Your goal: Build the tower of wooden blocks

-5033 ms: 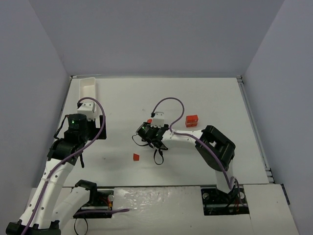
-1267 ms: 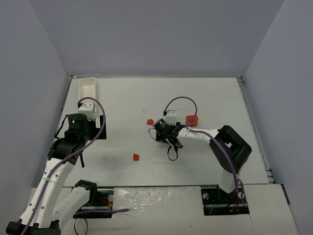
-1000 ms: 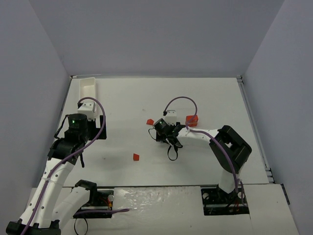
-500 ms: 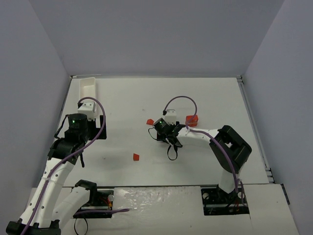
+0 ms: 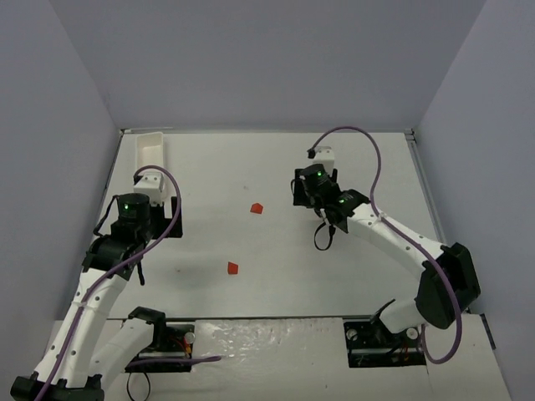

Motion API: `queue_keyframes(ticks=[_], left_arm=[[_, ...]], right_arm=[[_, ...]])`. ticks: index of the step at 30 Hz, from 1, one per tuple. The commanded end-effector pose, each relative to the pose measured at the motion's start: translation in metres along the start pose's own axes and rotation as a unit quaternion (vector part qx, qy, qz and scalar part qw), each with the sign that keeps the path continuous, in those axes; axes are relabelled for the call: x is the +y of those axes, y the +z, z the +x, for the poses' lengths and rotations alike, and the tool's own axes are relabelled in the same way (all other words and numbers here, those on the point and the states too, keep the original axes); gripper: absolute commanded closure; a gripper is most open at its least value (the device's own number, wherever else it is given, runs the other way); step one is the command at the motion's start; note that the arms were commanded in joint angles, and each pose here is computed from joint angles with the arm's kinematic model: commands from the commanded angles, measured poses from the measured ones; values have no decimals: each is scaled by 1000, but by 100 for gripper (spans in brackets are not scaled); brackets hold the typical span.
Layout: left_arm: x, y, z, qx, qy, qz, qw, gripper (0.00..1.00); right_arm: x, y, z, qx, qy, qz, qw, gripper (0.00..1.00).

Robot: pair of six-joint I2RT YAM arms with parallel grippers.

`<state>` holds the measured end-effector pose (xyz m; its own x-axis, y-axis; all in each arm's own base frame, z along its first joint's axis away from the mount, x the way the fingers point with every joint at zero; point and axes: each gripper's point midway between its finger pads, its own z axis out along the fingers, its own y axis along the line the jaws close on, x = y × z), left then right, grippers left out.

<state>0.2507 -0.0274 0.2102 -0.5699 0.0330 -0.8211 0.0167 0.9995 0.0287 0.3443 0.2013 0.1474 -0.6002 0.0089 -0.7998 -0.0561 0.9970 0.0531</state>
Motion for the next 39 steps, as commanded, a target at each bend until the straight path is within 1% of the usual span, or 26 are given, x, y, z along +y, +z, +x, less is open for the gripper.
queue_keyframes(ticks=[1,6,10,14,21,34,39], left_arm=[[-2,2,-13,-22,-1,4,1000,5],[-2,4,-12,-18,-1,4,1000,5],[-2,6,-11,-14,0,3,1000,5],[-2,7,-11,-11,1,2,1000,5],[-3,10,-10,-6,2,2,1000,5],[-3,11,-11,-5,3,3,1000,5],[-3,10,-11,-7,2,4,1000,5]], right_arm=[[-44,-16,-54,-39,-22,-1,999,100],[-79,-11,-67,-35,-37,-12,999,96],[-89,1,-58,-11,-42,-27,999,96],[-93,12,-48,9,-62,-31,998,97],[-92,27,-36,34,-74,-35,996,96],[-94,42,-19,60,-81,-29,994,96],[-94,44,-17,61,-76,-26,995,96]])
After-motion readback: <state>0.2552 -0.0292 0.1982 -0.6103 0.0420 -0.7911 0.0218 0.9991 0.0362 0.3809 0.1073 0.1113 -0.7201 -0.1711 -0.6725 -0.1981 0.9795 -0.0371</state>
